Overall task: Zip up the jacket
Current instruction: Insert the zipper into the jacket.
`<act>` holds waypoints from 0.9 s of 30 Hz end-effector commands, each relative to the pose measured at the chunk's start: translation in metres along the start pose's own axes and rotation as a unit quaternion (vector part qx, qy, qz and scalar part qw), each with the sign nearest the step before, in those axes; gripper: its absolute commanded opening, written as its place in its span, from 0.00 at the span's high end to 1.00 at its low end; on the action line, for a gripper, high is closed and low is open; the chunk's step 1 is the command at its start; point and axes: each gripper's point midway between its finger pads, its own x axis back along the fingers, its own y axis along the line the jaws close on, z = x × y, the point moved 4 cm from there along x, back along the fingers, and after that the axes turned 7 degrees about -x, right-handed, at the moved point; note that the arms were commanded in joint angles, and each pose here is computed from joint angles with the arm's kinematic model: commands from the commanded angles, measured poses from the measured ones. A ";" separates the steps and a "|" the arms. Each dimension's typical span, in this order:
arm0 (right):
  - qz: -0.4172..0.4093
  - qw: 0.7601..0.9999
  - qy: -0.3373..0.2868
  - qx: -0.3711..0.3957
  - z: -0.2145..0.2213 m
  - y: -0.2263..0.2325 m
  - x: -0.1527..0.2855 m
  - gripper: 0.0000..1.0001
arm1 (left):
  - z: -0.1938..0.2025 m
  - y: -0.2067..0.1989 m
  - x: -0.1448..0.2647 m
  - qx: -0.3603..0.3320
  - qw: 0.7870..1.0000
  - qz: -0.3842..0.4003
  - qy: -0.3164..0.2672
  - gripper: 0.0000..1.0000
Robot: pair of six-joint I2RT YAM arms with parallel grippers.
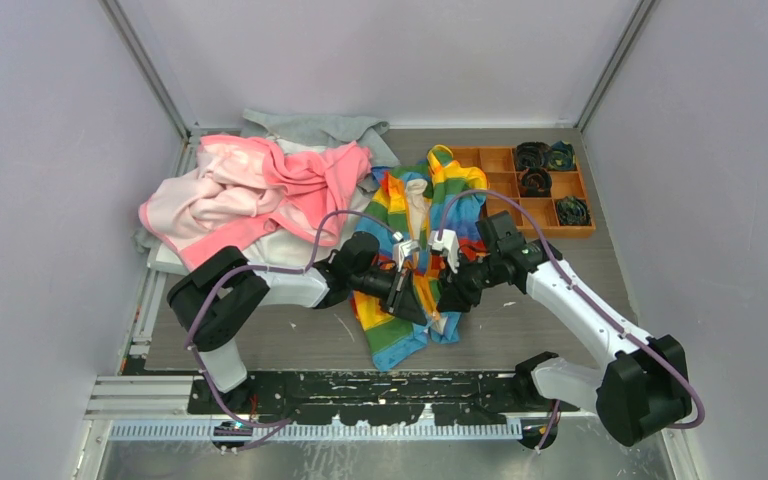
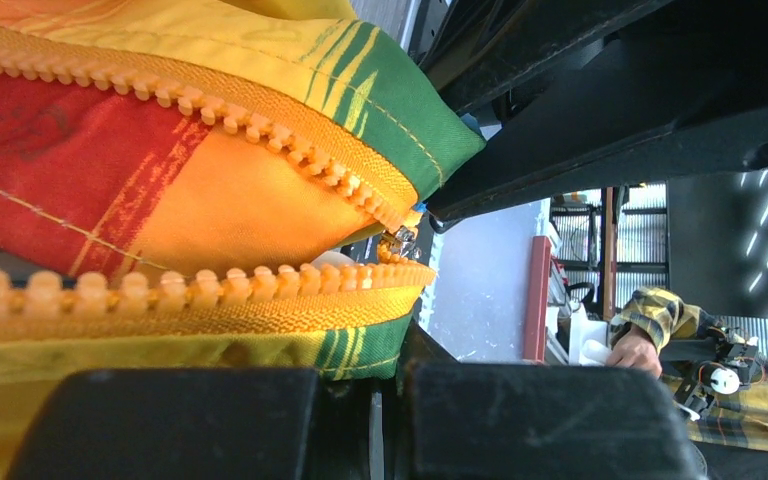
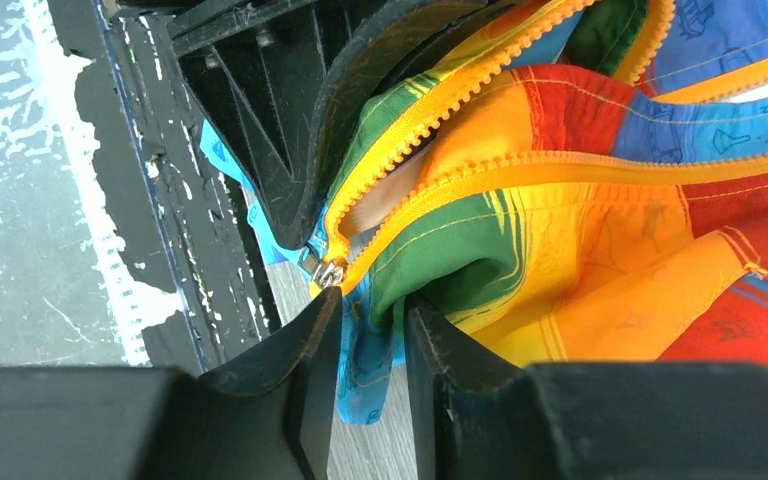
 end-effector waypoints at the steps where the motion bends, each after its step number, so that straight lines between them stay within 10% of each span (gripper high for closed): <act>1: 0.007 0.999 -0.017 0.030 -0.016 0.002 0.011 0.62 | -0.004 -0.011 0.004 -0.010 1.000 0.017 -0.002 1.00; 17: 0.038 0.997 -0.002 0.064 -0.024 0.008 0.037 0.43 | -0.001 -0.014 0.003 0.001 1.000 0.022 0.007 1.00; 27: -0.107 0.961 0.059 0.248 -0.029 0.052 0.074 0.32 | 0.001 -0.017 -0.002 0.003 0.999 0.031 0.011 1.00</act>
